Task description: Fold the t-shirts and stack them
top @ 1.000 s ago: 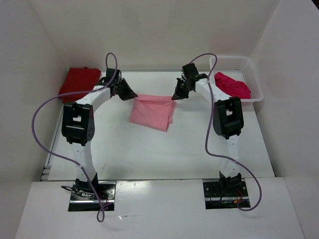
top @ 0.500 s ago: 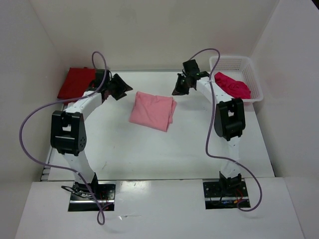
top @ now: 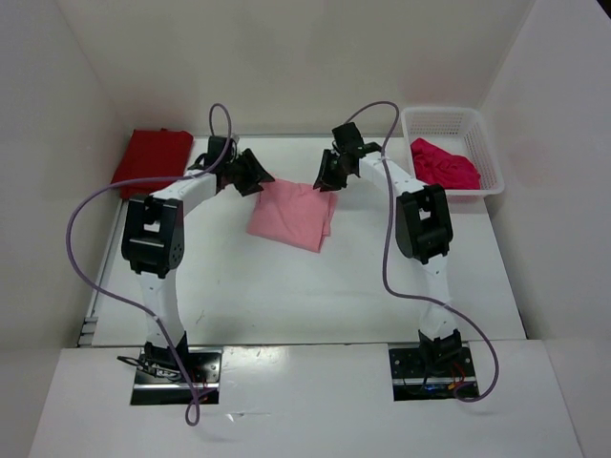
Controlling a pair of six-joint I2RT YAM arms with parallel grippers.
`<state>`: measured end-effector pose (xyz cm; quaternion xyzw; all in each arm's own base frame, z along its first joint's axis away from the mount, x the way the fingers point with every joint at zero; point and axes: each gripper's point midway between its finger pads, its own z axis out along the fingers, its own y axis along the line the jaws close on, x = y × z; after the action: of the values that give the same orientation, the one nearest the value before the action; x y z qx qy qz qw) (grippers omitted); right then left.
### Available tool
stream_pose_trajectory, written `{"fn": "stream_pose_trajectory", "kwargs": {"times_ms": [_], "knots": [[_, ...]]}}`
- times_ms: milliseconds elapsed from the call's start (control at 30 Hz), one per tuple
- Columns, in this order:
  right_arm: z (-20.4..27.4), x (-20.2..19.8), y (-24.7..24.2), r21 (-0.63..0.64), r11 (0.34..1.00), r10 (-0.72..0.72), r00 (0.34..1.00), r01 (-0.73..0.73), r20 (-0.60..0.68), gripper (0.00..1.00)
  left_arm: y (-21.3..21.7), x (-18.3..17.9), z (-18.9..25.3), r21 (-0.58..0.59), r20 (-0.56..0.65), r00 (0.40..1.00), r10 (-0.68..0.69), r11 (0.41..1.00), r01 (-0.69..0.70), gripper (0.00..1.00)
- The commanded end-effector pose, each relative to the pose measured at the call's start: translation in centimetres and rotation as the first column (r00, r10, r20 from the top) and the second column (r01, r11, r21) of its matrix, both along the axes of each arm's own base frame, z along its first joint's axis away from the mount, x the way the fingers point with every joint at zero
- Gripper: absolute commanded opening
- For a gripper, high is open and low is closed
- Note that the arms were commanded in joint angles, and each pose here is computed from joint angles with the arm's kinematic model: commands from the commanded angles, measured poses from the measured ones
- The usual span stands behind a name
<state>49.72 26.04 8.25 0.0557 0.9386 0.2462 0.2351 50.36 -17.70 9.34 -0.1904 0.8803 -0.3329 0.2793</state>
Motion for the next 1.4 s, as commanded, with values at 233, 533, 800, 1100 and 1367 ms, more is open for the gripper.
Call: {"fn": "stream_pose_trajectory", "kwargs": {"times_ms": [233,533,800,1100,1367], "knots": [[-4.8,-1.5,-1.9,-0.027,0.997,-0.076,0.994,0.074,-0.078,0.14,0.5,6.6,-2.9,0.002,0.015,1.0,0.015,1.0,-0.015,0.59],[-4.8,-2.4,-3.9,-0.085,0.988,-0.133,0.988,0.127,-0.079,0.11,1.5,9.9,-3.0,-0.009,0.02,0.997,0.069,0.998,-0.069,0.6],[2.1,-0.4,-2.0,0.022,0.996,-0.083,0.996,0.083,0.029,0.37,3.3,4.7,2.9,-0.035,0.119,0.988,0.097,0.995,-0.093,0.55],[3.2,-0.1,4.0,0.096,0.991,0.089,0.995,-0.094,0.054,0.08,1.4,-4.5,-1.6,0.048,-0.002,0.999,0.037,0.998,-0.037,0.45],[1.7,2.0,4.7,0.053,0.989,0.137,0.989,-0.14,0.061,0.42,3.9,-5.0,-3.1,0.184,0.015,0.995,0.094,0.978,-0.096,0.65]]}}
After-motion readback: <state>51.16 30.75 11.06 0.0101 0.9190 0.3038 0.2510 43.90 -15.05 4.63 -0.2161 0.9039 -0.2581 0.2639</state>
